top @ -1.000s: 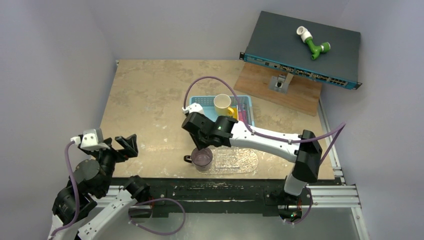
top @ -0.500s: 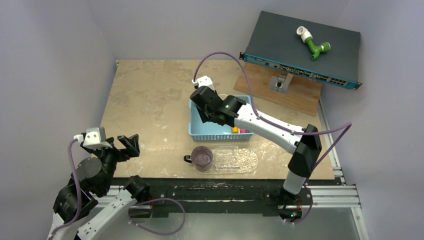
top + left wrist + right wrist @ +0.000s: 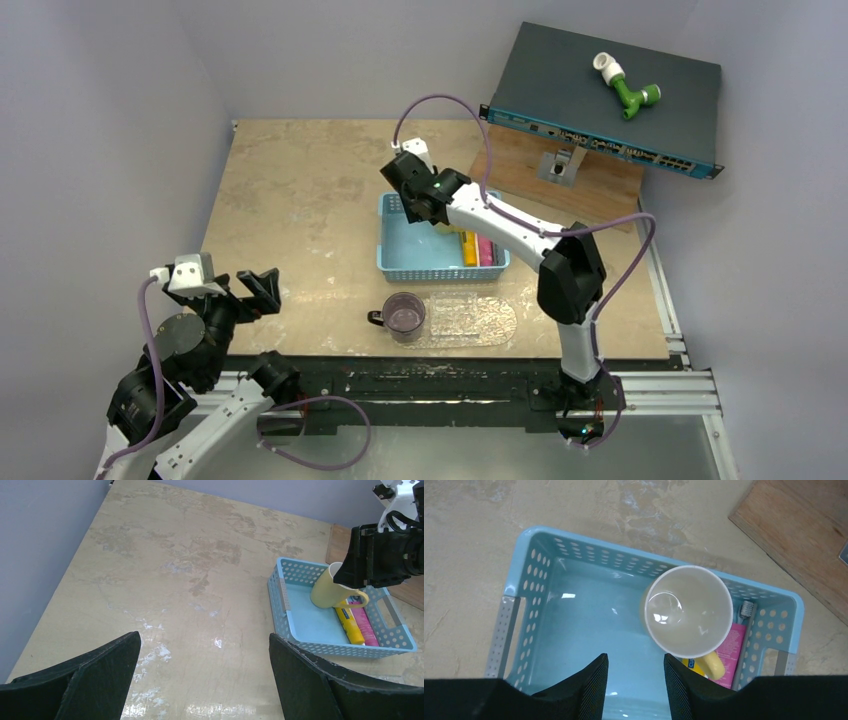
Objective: Prepare toiletry sets of a toothbrush and toothpaste on the tray
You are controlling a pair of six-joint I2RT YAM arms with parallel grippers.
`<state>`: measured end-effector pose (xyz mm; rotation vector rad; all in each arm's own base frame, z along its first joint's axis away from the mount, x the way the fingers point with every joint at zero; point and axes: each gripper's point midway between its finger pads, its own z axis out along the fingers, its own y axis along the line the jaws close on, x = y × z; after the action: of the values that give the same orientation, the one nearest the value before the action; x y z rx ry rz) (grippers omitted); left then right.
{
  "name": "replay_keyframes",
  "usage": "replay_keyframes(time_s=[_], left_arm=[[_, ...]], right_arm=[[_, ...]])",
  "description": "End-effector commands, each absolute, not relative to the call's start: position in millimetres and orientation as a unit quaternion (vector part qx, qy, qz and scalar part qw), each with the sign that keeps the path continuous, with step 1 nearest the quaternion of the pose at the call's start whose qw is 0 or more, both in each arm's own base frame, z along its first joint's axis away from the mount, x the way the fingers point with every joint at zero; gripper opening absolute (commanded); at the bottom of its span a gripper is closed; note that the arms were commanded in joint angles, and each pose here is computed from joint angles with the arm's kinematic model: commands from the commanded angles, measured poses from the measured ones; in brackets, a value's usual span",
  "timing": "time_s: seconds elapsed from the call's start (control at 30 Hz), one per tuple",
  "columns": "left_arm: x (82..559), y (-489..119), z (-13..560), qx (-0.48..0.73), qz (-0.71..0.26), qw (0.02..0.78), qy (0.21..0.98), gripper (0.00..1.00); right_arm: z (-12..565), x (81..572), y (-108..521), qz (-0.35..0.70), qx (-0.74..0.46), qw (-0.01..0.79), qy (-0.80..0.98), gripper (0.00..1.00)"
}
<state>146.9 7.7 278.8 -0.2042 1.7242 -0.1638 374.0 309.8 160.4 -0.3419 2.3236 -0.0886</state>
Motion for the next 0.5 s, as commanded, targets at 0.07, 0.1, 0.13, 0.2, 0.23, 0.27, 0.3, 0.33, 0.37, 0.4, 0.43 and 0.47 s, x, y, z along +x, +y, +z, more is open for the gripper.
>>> replay_keyframes(time_s=[0.07, 0.1, 0.13, 0.2, 0.23, 0.27, 0.3, 0.33, 0.37, 0.4, 0.43, 0.47], left_arm=[[149.2, 4.0, 285.1, -0.084, -0.077, 0.648, 0.753, 1.0], [149.1, 3.7, 285.2, -0.084, -0.078, 0.648, 0.753, 1.0], [149.2, 3.6, 284.7, -0.084, -0.078, 0.648, 0.753, 1.0], [149.2, 3.0, 285.0, -0.083, -0.08, 0.648, 0.753, 1.0], [149.4, 2.8, 285.1, -0.082, -0.079, 0.648, 0.753, 1.0], [149.5, 2.5, 285.2, -0.082, -0.08, 0.648, 0.753, 1.0], [149.5, 1.9, 285.4, -0.081, -0.081, 0.648, 0.753, 1.0], [149.5, 2.0, 285.1, -0.081, -0.08, 0.648, 0.753, 1.0], [149.5, 2.0, 285.1, -0.08, -0.08, 0.648, 0.753, 1.0], [149.7, 1.6, 284.7, -0.08, -0.08, 0.647, 0.754, 1.0], [149.6, 1.6, 285.1, -0.08, -0.081, 0.647, 0.754, 1.0], [149.7, 1.5, 284.7, -0.079, -0.081, 0.647, 0.754, 1.0]], right_arm=[[175.4, 402.9, 311.6, -0.026, -0.096, 0.411, 0.906, 0.46], [173.3, 405.0, 312.5, -0.025, -0.096, 0.409, 0.907, 0.46], [171.9, 406.8, 313.5, -0.025, -0.096, 0.408, 0.908, 0.46], [167.7, 411.0, 314.0, -0.025, -0.095, 0.405, 0.909, 0.46], [165.7, 412.9, 314.9, -0.024, -0.095, 0.403, 0.91, 0.46], [163.9, 414.3, 315.9, -0.023, -0.095, 0.402, 0.911, 0.46], [160.4, 416.1, 317.3, -0.023, -0.096, 0.399, 0.911, 0.46], [158.6, 418.2, 318.1, -0.023, -0.096, 0.398, 0.912, 0.46], [155.3, 419.2, 318.5, -0.025, -0.096, 0.394, 0.914, 0.46], [152.7, 420.4, 318.2, -0.026, -0.096, 0.392, 0.915, 0.46], [150.4, 421.3, 318.6, -0.027, -0.097, 0.391, 0.915, 0.46], [147.8, 422.1, 318.5, -0.028, -0.097, 0.389, 0.916, 0.45]])
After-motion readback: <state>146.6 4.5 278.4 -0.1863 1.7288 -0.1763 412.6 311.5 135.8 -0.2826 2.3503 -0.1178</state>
